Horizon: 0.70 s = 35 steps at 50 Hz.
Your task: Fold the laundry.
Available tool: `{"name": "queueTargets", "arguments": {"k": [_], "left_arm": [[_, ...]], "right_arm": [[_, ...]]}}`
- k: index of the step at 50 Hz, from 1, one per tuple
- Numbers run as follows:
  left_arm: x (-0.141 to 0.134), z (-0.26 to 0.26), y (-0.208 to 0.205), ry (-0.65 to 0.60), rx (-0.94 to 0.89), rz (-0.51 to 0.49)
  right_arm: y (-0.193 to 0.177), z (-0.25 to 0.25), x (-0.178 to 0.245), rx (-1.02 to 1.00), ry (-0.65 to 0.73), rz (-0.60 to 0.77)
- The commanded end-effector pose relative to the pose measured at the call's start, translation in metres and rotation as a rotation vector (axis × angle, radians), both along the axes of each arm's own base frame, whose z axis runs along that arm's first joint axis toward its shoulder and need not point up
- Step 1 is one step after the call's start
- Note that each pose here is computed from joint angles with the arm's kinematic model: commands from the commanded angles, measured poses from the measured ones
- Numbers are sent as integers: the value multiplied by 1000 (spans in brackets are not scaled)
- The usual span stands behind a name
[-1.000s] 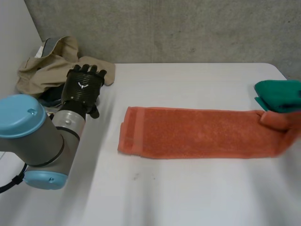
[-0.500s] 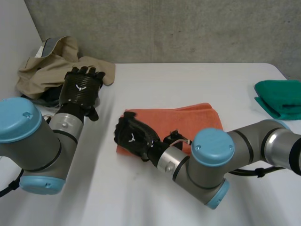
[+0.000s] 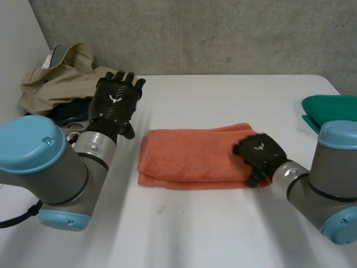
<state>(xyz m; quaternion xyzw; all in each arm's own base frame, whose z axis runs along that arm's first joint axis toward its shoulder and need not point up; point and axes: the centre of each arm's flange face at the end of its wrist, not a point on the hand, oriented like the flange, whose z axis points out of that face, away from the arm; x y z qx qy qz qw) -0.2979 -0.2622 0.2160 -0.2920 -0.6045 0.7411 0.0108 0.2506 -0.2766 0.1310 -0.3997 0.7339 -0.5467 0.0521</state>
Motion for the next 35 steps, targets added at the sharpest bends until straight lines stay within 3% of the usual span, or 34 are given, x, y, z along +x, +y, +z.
{"name": "queueTargets", "arguments": {"k": [1,8,14,18,22,26,30,35], "left_arm": [[-4,-4,4,-7,11,-12],[-3,-1,5,-4,8,-9],[1,7,7,7,-8,-3],[5,4,9,0,4,4],[7,0,10,-8,18,9],[7,-1,12,-10,22,6],[4,2,12,-2,10,-3],[-5,16,11,45,-17,-22]], "right_arm": [[-25,-10,-39,-62,193,-139],[-36,30,-26,-305,228,-109],[7,54,55,-571,205,183],[64,33,103,-614,156,448],[107,-4,120,-574,185,646],[110,-23,117,-542,228,665],[111,-11,114,-519,180,636],[88,37,93,-446,-15,470]]}}
